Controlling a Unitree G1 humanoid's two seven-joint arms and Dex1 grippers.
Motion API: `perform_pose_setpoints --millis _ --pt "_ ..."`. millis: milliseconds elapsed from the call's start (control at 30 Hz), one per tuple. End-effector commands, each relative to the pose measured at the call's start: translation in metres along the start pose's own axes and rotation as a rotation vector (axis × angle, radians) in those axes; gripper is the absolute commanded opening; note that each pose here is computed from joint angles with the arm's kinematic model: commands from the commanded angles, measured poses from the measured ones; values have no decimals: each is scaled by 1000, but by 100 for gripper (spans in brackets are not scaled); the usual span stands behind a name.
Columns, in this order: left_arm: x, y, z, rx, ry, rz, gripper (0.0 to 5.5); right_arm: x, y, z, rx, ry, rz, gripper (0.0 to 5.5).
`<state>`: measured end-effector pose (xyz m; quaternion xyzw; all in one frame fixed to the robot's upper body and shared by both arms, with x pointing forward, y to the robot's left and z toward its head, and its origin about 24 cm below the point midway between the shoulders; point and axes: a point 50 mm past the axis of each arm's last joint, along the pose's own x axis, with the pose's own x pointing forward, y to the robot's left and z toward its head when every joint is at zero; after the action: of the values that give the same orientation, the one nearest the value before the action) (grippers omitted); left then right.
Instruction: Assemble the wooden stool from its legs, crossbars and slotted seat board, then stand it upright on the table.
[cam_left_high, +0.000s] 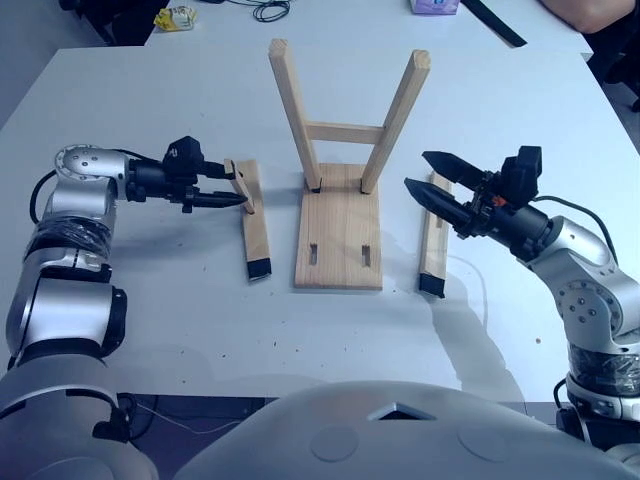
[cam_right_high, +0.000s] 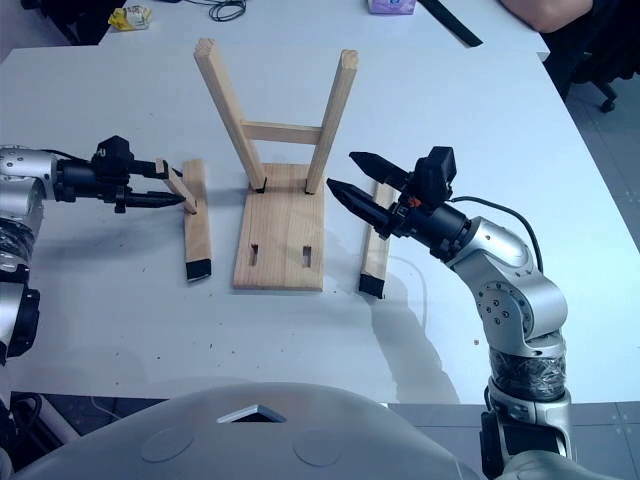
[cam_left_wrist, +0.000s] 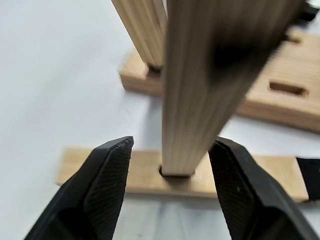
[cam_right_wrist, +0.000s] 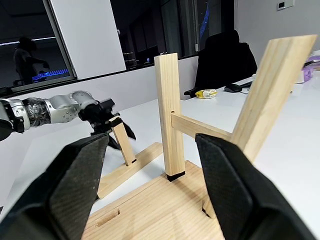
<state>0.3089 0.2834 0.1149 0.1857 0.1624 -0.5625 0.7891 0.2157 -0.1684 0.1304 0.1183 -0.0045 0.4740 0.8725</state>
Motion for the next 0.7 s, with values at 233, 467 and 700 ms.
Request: perform_pose_setpoints --millis 233,467,700 --pt "-36 -53 1 -26 -25 -10 264 -1 6 -2 25 8 -3 321" --pt "-25 -61 18 5 -133 200 264 3 12 -7 68 -3 10 321" --pt "-31 -82 36 -10 -251 351 264 0 10 -6 79 14 11 321"
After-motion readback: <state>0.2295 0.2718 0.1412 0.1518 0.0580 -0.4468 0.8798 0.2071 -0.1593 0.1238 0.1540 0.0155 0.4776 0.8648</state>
